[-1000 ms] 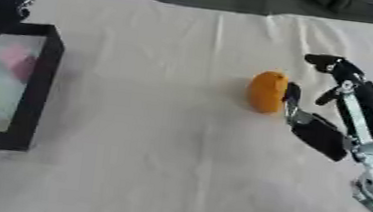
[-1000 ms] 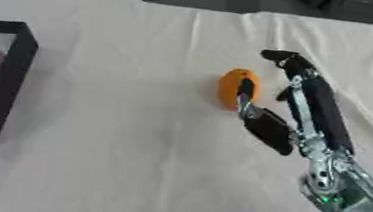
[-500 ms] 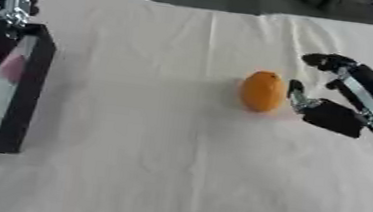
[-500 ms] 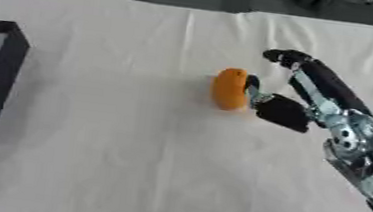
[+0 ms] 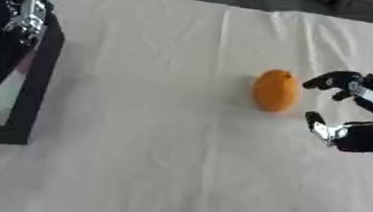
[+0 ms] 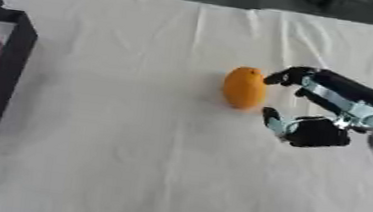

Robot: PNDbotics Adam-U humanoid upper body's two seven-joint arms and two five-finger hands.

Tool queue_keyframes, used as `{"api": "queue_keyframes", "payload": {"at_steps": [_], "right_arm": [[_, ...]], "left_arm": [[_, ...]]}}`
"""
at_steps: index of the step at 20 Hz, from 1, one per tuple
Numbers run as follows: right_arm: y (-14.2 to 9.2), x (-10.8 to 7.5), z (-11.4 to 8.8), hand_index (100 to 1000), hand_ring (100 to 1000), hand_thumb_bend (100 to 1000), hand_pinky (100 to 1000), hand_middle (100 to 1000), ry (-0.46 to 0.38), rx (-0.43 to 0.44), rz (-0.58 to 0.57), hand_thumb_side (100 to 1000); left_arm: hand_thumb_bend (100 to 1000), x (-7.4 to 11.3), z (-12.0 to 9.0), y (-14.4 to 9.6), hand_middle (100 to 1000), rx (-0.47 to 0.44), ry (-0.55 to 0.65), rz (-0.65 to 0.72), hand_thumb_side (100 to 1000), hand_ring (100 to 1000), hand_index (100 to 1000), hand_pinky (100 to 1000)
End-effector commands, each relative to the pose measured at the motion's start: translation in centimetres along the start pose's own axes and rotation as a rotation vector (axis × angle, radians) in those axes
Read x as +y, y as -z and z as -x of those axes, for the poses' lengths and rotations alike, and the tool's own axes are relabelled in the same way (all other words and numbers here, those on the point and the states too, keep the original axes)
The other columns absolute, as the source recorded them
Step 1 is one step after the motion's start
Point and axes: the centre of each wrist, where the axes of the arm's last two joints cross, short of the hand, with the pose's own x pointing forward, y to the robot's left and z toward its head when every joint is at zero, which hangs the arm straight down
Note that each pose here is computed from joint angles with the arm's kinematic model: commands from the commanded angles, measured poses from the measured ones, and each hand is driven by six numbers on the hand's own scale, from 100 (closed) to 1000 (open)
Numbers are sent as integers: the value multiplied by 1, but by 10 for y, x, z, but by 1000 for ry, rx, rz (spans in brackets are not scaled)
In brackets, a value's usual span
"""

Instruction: Pick up the objects with one hand, pass them to the other hand, and then place them into the box on the other side of the table.

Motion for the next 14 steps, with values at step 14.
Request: {"api": "queue_keyframes", "payload": {"at_steps": [14], "right_arm": [[-1, -27, -10, 898, 887, 304, 784, 814, -37, 173, 322, 100]], "left_arm": [[100, -5, -12, 2, 555, -55, -12, 26, 604, 632, 772, 798]]}}
